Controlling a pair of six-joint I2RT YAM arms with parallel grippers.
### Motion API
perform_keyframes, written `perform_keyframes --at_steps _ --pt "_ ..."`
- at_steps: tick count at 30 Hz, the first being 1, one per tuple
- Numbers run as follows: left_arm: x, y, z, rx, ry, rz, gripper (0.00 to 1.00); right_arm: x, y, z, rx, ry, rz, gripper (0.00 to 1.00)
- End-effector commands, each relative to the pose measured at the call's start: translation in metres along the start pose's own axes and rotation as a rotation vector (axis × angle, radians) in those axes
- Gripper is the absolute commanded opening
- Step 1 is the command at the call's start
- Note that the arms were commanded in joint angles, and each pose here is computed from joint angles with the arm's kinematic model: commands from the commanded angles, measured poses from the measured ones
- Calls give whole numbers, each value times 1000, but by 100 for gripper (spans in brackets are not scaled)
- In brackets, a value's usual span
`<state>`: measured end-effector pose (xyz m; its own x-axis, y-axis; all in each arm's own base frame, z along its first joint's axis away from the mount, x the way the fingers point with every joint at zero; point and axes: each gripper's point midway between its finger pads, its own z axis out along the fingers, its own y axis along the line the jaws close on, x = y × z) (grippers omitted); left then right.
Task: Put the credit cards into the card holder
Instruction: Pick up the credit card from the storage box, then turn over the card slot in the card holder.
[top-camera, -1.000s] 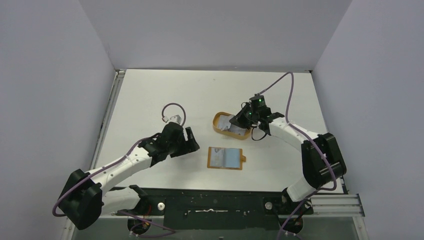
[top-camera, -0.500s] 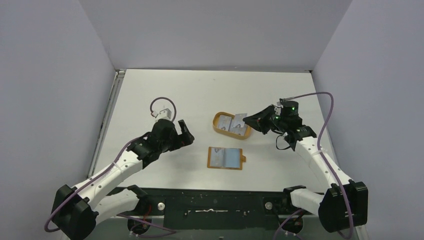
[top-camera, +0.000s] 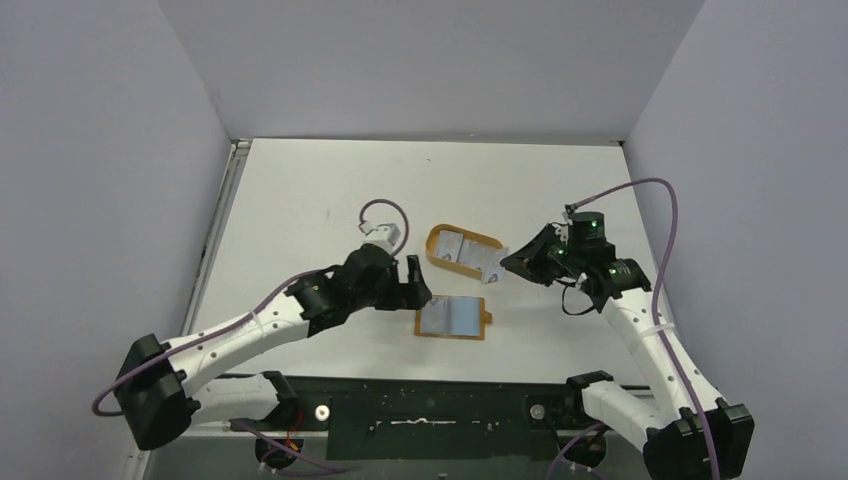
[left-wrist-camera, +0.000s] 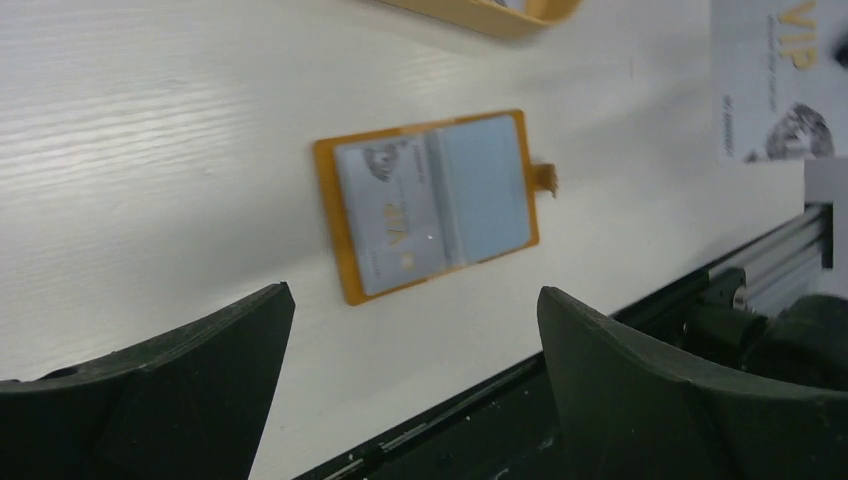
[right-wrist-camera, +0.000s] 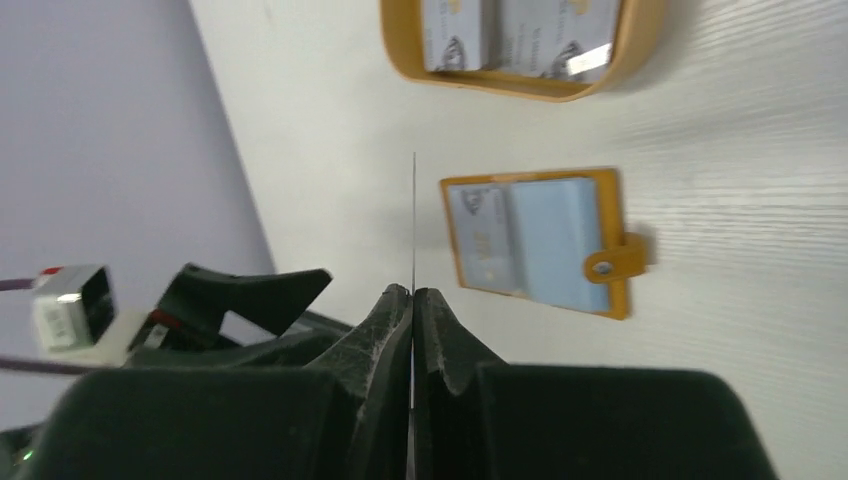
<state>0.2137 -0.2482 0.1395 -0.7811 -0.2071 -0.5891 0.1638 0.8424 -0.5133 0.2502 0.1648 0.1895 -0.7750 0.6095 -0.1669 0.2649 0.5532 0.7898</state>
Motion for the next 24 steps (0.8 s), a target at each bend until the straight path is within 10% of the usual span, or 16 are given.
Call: perform_keyframes --at_steps 1,24 --pt "4 -60 5 33 30 204 91 -13 -41 -39 254 -107 -336 0" --pt "55 -54 121 -255 263 520 73 31 -98 -30 256 -33 -418 0"
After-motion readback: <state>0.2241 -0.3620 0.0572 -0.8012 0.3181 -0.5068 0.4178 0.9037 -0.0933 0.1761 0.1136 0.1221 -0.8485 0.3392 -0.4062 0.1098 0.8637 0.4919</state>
